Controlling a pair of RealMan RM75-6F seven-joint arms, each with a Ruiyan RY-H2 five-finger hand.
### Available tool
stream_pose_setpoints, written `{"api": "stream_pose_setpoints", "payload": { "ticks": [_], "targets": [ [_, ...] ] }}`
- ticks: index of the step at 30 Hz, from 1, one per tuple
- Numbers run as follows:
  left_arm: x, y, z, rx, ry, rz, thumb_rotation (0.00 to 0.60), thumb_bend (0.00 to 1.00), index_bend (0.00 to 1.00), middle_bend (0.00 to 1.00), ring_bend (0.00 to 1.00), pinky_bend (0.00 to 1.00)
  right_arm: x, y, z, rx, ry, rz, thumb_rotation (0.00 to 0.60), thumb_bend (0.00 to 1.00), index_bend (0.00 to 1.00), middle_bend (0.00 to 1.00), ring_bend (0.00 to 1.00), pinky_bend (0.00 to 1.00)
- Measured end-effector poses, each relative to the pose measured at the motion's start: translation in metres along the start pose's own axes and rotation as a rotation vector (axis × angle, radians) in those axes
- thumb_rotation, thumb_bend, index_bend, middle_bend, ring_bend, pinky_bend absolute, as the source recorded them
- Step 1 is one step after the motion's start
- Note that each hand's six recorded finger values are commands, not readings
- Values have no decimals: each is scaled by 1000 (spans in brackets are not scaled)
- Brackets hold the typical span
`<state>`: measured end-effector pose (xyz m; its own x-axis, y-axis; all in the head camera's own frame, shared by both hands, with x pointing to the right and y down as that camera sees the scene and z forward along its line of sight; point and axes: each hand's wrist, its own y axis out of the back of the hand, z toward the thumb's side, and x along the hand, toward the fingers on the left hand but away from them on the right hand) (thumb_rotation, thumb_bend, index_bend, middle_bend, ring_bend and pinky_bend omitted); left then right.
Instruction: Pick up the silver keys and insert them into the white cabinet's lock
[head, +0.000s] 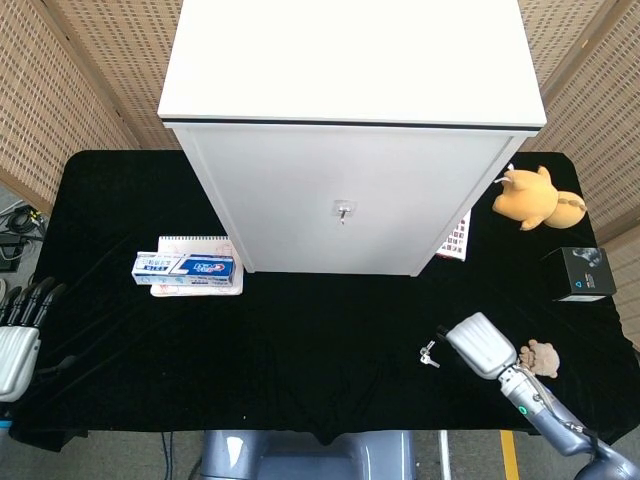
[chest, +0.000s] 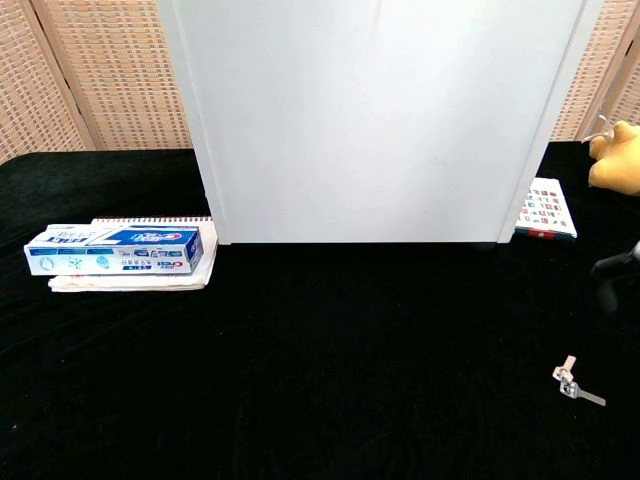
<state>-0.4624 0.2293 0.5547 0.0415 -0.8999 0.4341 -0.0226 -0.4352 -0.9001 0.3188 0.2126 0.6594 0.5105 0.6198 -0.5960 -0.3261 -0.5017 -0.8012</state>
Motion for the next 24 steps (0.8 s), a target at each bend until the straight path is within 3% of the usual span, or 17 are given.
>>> {"api": "stream_pose_setpoints", "payload": {
  "ticks": [11,24],
  "targets": [
    [2,-5,-2,7,14,-16,600,0,0,0,0,0,-22,-24,27,72,86,63,600,502,502,925,913,1000],
    [1,-7,-4,7,18,-23,600,0,0,0,0,0,-31,-35,42,96,114,76,600,507,528,921,913,1000]
  ]
}}
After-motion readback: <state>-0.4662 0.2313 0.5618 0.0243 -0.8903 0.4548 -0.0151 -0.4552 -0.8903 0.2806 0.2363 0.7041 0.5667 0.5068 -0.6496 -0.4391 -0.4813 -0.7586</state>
